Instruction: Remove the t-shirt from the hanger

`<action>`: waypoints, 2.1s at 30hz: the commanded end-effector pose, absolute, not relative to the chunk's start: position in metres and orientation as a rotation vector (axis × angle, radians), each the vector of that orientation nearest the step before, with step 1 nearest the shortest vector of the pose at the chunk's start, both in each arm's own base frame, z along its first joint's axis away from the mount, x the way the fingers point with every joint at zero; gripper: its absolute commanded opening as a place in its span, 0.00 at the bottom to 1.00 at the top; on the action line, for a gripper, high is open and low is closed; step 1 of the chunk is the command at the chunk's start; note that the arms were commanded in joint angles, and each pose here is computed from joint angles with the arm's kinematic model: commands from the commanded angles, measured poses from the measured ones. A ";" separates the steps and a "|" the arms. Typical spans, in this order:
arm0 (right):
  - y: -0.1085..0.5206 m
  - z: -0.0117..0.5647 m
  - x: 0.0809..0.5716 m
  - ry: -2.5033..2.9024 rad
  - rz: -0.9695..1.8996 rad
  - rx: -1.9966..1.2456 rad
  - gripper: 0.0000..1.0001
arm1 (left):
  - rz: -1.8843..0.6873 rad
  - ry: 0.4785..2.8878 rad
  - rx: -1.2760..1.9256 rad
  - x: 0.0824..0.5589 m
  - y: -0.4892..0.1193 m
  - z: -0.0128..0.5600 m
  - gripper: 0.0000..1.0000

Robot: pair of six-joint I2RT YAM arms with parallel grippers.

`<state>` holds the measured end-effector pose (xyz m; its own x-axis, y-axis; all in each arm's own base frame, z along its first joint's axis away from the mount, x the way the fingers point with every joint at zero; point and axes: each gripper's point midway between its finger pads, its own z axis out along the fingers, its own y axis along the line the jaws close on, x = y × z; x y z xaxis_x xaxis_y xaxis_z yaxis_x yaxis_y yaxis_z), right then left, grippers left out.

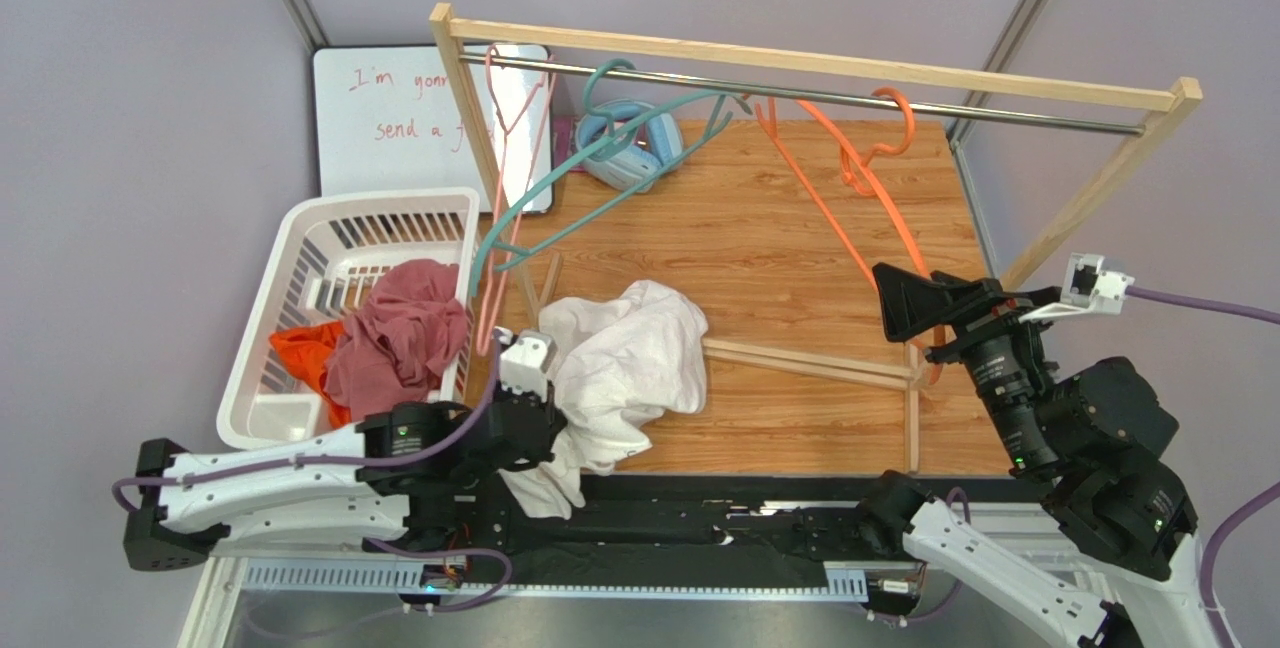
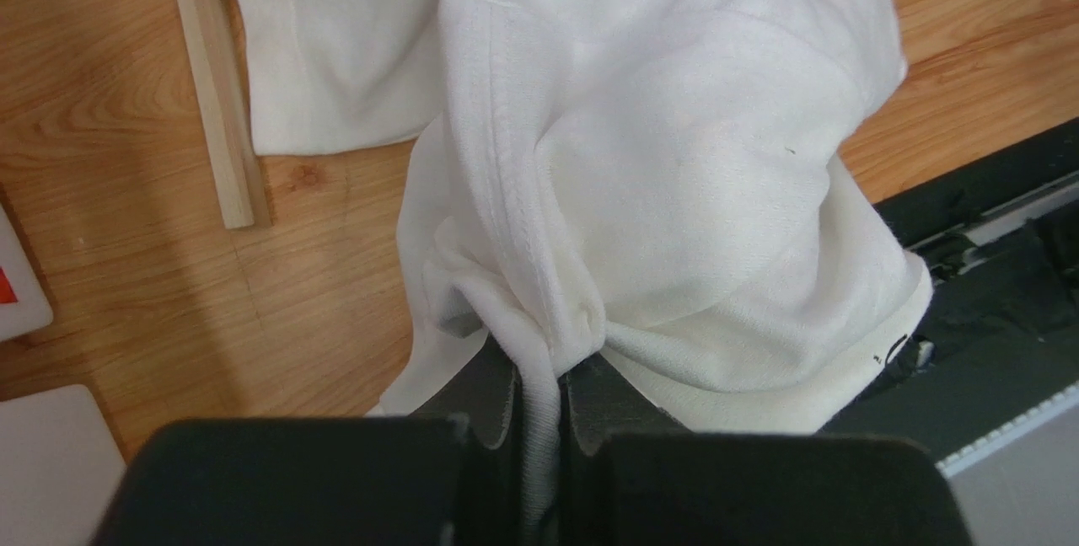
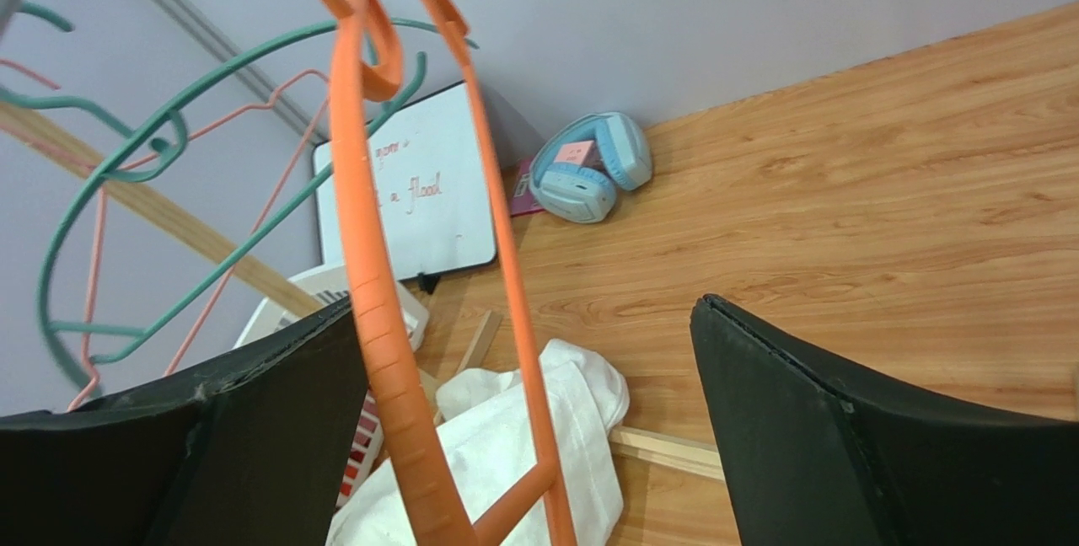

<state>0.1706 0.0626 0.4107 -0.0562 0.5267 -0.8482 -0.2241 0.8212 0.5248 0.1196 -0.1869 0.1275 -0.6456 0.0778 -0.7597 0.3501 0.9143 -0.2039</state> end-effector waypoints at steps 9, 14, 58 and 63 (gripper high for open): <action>0.050 0.452 0.129 1.393 0.805 0.210 1.00 | -0.784 2.010 0.162 0.110 -0.133 0.189 0.00; 0.050 0.470 0.106 1.308 0.925 0.163 1.00 | -0.870 1.950 0.122 0.108 -0.126 0.209 0.00; -0.001 0.482 0.074 1.213 0.900 0.234 1.00 | -0.184 1.461 -0.250 0.196 -0.037 0.404 0.00; 0.002 0.480 0.072 1.228 0.895 0.200 1.00 | -0.034 1.626 -0.233 0.243 -0.044 0.389 0.00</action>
<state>0.0781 0.0034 0.4797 0.0491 0.7089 -0.7036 -0.4664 0.6392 0.6115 0.2071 -0.0252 0.3987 0.0600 -0.2120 -0.9754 -0.1473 0.9646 -0.2187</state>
